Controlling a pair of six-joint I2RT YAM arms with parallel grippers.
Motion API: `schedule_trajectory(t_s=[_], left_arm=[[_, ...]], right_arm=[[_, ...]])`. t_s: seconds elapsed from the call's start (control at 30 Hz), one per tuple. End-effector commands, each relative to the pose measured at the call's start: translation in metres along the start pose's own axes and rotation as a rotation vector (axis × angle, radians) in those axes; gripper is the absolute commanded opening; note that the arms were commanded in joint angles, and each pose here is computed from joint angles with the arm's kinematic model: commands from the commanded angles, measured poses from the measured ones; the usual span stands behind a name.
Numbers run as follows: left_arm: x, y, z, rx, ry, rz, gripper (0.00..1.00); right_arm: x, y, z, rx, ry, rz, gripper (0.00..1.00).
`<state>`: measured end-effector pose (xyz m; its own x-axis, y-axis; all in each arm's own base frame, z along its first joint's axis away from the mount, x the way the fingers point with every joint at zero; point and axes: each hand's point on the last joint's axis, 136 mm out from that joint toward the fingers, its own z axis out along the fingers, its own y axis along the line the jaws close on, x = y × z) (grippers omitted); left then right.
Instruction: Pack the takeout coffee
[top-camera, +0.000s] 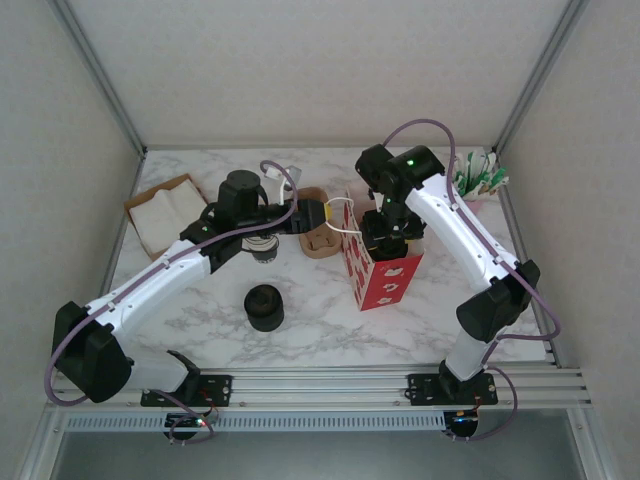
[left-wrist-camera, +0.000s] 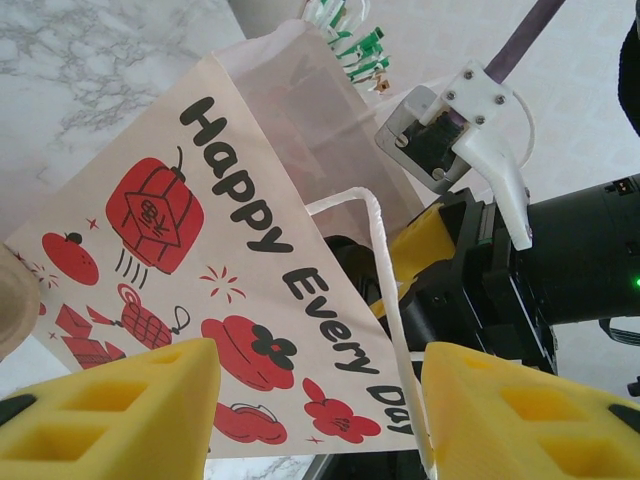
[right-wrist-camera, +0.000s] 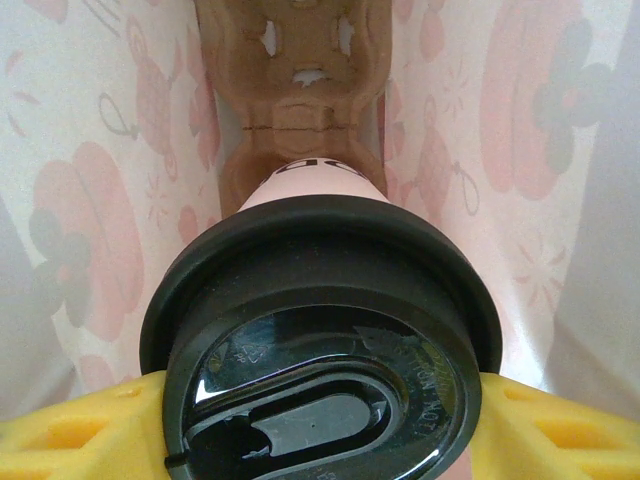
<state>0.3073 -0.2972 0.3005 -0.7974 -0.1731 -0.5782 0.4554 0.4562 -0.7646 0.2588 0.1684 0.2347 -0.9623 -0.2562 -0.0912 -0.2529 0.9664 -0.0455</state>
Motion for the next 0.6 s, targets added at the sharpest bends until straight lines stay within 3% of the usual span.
schedule_trajectory(t_s=[0.0, 0.57], left_arm=[[-0.0079, -0.0066, -0.0014, 0.027, -0.012, 0.037, 0.55], [-0.0086, -0.0008, 0.0005, 0.017, -0.011, 0.036, 0.55]], right_arm=[[0.0395, -0.0137, -0.0014, 0.051, 0.18, -0.014, 0.69], [0.038, -0.0112, 0.0022, 0.043, 0.187, -0.015, 0.68]])
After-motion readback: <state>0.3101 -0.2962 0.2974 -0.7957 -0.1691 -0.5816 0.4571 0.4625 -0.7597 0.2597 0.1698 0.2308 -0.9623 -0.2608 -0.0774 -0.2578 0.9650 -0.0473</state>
